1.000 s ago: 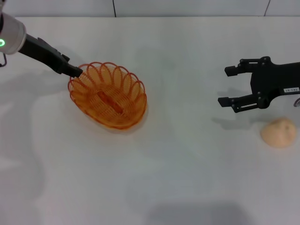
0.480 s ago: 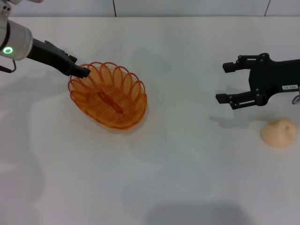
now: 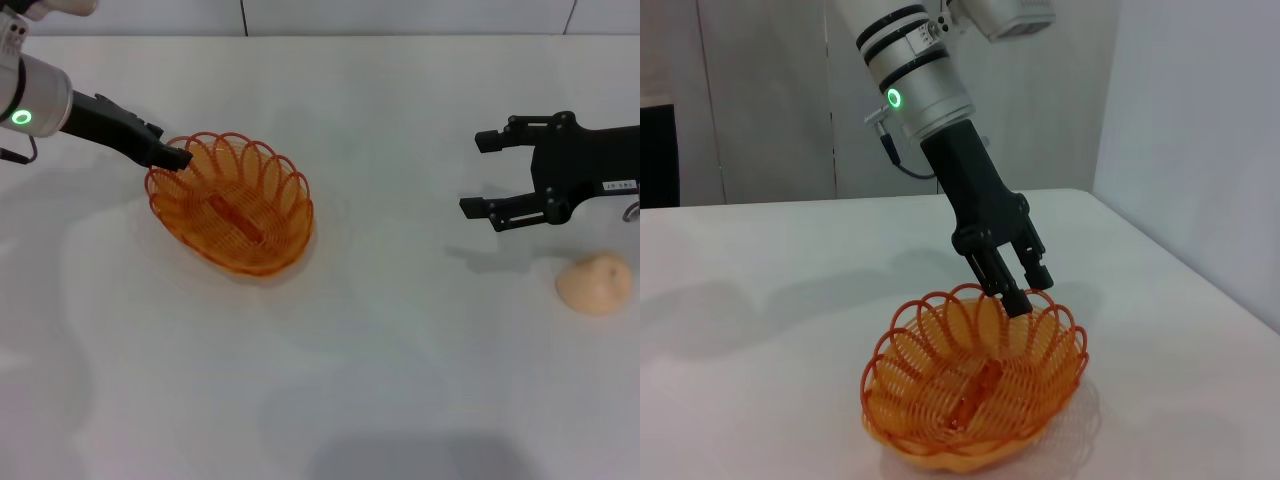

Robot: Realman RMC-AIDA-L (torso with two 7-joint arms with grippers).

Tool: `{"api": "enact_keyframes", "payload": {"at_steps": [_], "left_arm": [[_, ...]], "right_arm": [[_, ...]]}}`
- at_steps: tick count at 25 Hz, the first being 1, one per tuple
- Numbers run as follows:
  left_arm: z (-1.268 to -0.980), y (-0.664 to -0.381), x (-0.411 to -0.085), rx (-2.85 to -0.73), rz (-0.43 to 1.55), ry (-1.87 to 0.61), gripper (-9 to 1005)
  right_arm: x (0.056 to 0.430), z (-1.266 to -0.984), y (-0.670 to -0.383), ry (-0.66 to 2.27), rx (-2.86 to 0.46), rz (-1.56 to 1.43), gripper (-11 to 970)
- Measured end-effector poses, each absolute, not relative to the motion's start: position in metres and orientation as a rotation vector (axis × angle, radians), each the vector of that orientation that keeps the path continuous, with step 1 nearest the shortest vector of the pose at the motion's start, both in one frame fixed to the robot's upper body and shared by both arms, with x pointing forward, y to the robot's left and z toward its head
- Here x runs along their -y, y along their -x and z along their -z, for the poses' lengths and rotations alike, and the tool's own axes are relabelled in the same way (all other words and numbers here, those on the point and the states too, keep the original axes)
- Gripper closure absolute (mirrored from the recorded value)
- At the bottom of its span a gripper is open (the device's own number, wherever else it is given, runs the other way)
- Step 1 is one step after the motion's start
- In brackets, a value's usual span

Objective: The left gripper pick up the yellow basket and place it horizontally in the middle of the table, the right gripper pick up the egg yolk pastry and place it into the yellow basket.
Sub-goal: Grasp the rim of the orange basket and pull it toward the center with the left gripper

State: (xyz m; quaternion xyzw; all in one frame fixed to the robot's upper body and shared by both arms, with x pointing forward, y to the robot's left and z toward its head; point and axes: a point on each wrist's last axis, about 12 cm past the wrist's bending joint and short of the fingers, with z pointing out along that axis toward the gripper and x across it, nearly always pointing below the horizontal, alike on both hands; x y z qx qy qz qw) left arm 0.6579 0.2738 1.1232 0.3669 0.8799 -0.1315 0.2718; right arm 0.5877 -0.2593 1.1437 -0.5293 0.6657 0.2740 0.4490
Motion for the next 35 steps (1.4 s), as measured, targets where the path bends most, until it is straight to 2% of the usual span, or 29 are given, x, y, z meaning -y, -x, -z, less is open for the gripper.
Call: {"api": "enact_keyframes", "payload": {"at_steps": [16, 25, 35], "left_arm": [[-1.117, -0.655, -0.268, -2.375, 0.365, -0.989, 554], [-1.114, -0.655, -0.267, -2.376, 0.370, -0.977, 912], [-1.127, -0.654, -0.250, -2.346, 0.483, -0.971, 917]], "right_arm": [[0.257, -1.144, -0.586, 1.322, -1.639, -0.690, 125], [0.259, -1.145, -0.585, 1.315, -1.631, -0.689, 125], [0.262, -1.146, -0.584, 1.308, -1.623, -0.694, 125]]}}
